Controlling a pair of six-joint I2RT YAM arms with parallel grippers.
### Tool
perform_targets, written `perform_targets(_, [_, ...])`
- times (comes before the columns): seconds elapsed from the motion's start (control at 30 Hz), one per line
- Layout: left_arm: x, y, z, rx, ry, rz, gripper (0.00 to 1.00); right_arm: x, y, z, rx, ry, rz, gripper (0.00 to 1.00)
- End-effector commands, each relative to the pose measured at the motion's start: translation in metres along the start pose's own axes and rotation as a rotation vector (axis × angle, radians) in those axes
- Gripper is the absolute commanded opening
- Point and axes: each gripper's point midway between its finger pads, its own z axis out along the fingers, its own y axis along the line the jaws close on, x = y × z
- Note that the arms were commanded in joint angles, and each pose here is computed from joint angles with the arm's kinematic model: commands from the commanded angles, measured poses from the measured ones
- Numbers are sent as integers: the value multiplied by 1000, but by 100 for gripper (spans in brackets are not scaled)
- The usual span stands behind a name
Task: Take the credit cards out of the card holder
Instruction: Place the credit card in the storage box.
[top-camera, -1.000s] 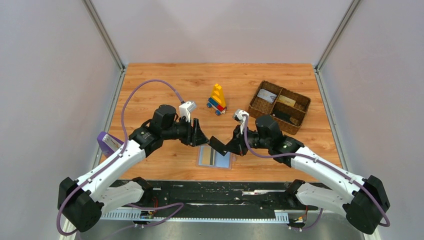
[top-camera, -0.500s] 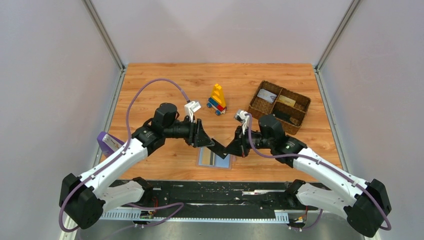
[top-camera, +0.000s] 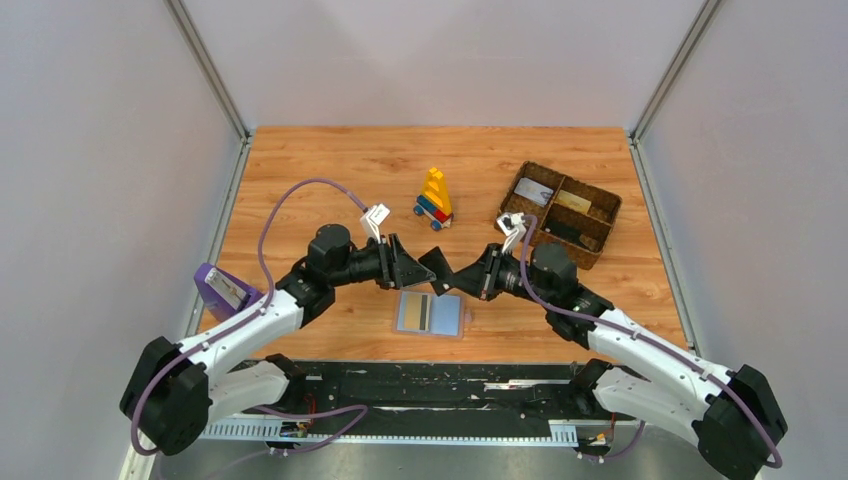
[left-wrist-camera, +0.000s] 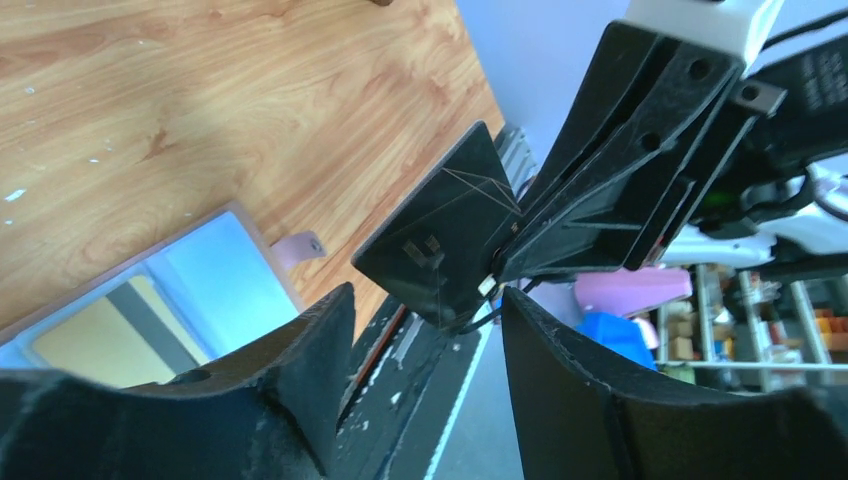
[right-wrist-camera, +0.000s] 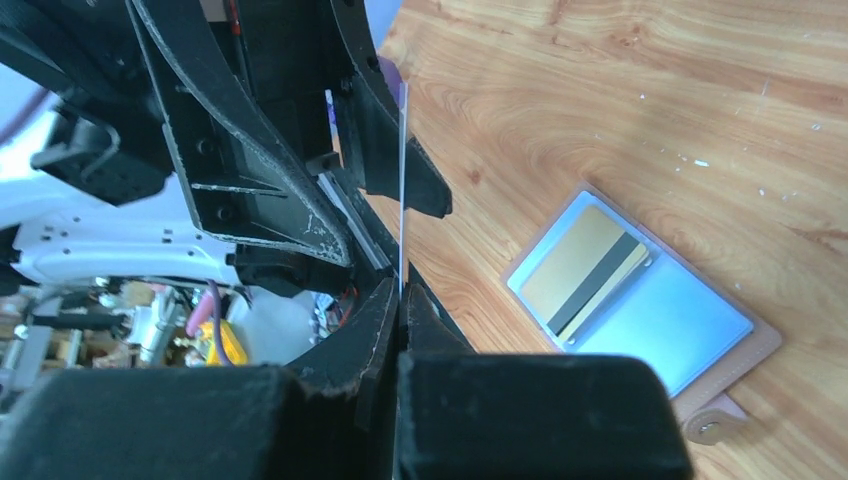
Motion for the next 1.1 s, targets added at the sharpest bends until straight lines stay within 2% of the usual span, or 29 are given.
perform_targets(0.0, [-28,-24,8,126,-116,-45,58,-33,28,-3,-111,-171,93,0])
perform_targets(0.07, [-31,-29,9,157,-120,-43,47,-30,29,-3,-118,-163,94,0])
perform_targets(0.17, [-36,-36,7,182,-146,-29,30,-21,30,-3,-136,-127,86,6])
perform_targets(0.2, [-37,-38,5,187,-153,-20,19,-19,30,-3,-144,-117,82,10])
perform_targets(0.23, [-38,-38,4,186,-162,-16,13,-16,30,-3,-149,-105,76,14])
perform_targets(0.27, [-40,-41,2,192,-173,-5,3,-14,30,-4,-153,-95,63,19])
perform_targets(0.3, [-40,-40,1,185,-181,2,1,-12,29,-5,-150,-85,48,23])
perform_targets(0.43, [-38,-41,-3,164,-167,53,0,-18,17,-9,-73,-77,-22,41])
perform_targets(0.57, [-29,-42,-5,174,-111,92,0,-31,25,-20,-112,-55,-141,55])
perform_targets(0.77, [-6,-45,-4,216,54,129,0,-39,34,-36,-177,74,-270,56])
perform_targets(0.93, [12,-51,-9,273,195,164,0,-42,30,-36,-165,182,-334,51])
perform_targets(1.07, [22,-56,-14,312,283,174,0,-50,37,-31,-188,219,-352,50])
